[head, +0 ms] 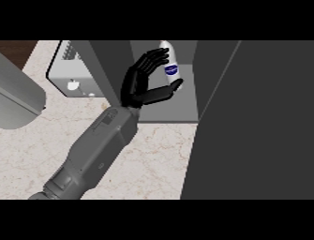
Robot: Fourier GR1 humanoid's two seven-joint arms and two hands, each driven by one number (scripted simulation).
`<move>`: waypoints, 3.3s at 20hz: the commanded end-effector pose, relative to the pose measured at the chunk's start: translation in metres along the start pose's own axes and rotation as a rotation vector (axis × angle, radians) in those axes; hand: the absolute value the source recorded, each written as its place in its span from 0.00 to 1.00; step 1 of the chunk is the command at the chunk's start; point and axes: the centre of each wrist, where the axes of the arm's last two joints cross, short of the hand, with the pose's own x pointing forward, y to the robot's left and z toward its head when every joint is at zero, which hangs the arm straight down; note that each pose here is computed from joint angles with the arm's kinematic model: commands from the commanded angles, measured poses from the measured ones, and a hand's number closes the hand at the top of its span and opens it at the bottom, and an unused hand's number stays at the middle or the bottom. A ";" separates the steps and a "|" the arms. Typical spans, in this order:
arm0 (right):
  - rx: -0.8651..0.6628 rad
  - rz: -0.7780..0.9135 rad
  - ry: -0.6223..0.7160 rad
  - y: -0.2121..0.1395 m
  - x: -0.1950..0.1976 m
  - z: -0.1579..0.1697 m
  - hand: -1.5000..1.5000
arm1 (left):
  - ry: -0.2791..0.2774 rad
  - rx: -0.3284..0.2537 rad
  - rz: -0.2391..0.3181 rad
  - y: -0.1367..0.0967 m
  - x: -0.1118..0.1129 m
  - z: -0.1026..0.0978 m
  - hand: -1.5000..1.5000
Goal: Pick up the bottled water, place it into the cabinet and close the cabinet
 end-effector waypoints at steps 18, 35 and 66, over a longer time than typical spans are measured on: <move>0.346 -0.064 0.091 0.043 0.029 -0.003 1.00 | 0.011 0.050 0.001 0.079 0.061 0.167 1.00; 0.505 0.033 0.004 0.141 0.024 -0.056 1.00 | -0.030 0.113 -0.004 0.135 0.100 0.215 1.00; 0.226 -0.107 0.278 0.025 -0.097 -0.278 1.00 | -0.030 0.108 -0.034 0.195 0.138 0.257 1.00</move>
